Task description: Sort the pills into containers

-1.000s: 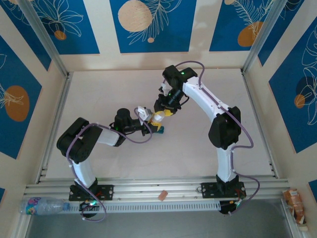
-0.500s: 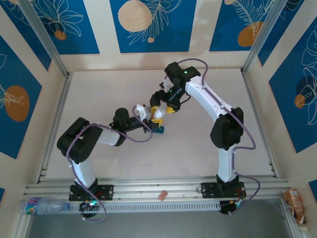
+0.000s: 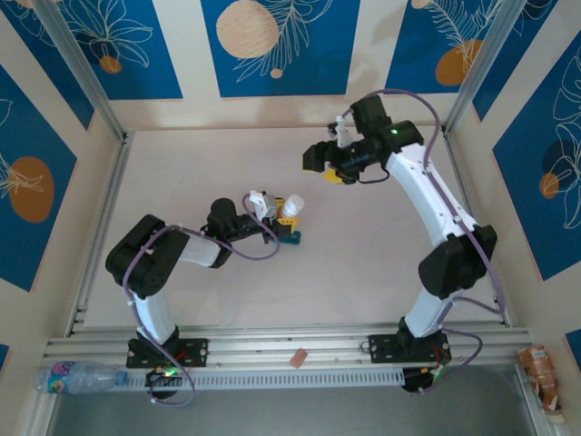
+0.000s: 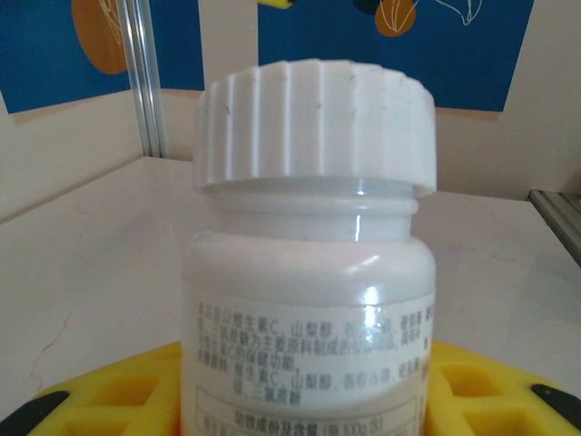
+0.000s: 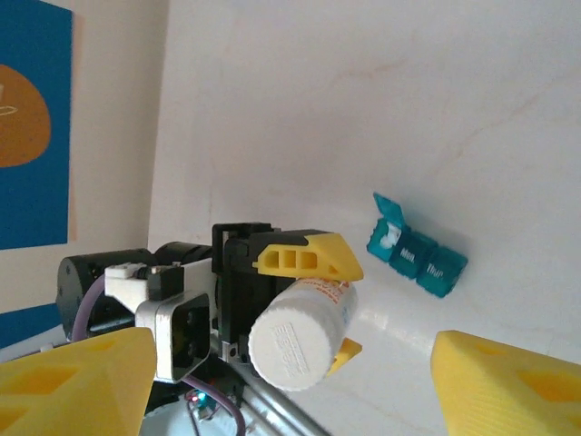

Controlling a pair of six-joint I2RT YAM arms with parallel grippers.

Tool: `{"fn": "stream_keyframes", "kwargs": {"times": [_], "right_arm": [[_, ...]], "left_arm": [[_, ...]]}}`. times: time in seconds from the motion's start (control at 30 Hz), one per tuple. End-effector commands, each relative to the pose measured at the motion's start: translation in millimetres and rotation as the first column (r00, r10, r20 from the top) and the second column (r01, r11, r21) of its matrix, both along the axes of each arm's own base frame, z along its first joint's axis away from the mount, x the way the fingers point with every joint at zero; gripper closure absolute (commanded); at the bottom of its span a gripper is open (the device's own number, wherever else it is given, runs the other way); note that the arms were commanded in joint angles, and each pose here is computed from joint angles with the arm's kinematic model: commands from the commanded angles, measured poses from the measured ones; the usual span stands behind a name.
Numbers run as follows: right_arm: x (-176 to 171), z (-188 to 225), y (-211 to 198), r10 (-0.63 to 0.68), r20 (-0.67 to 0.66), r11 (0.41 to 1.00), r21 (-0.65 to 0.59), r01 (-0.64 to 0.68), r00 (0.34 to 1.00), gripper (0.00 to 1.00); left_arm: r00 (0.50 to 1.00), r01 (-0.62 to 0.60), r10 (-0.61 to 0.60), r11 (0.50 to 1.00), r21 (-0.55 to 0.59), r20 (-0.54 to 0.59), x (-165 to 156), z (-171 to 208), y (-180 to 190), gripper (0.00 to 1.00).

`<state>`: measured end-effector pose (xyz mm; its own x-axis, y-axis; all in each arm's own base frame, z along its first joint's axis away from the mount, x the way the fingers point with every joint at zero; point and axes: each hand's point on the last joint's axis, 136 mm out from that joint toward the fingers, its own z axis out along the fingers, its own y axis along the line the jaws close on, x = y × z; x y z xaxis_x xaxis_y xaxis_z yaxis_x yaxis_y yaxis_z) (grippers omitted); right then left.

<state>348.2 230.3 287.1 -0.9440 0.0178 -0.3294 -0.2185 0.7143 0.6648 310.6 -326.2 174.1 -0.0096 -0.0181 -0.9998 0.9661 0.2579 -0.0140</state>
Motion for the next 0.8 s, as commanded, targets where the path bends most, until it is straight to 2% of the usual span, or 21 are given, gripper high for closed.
{"fn": "stream_keyframes", "kwargs": {"times": [0.0, 0.13, 0.3, 0.43, 0.77], "right_arm": [[-8, 20, 7, 0.101, 0.178, 0.994, 0.028, -0.108, 0.979, 0.22], [-20, 15, 10, 0.168, 0.224, 0.985, 0.006, -0.173, 0.960, 0.19], [-32, 0, 24, 0.239, 0.204, 0.971, -0.029, -0.238, 0.949, 0.17], [-34, -16, 32, 0.265, 0.177, 0.963, -0.100, -0.250, 0.948, 0.17], [-35, -40, 39, 0.297, 0.111, 0.946, -0.169, -0.276, 0.948, 0.21]], "left_arm": [[0.998, 0.057, -0.056, 0.997, -0.049, 0.023, -7, 14, -5, 1.00], [0.997, 0.074, -0.073, 0.994, -0.075, 0.014, -8, 20, -6, 1.00], [0.996, 0.086, -0.085, 0.993, -0.086, 0.006, -8, 24, -8, 1.00], [0.996, 0.089, -0.089, 0.993, -0.081, 0.004, -8, 23, -8, 1.00], [0.996, 0.091, -0.091, 0.993, -0.073, 0.009, -8, 24, -8, 1.00]]}}
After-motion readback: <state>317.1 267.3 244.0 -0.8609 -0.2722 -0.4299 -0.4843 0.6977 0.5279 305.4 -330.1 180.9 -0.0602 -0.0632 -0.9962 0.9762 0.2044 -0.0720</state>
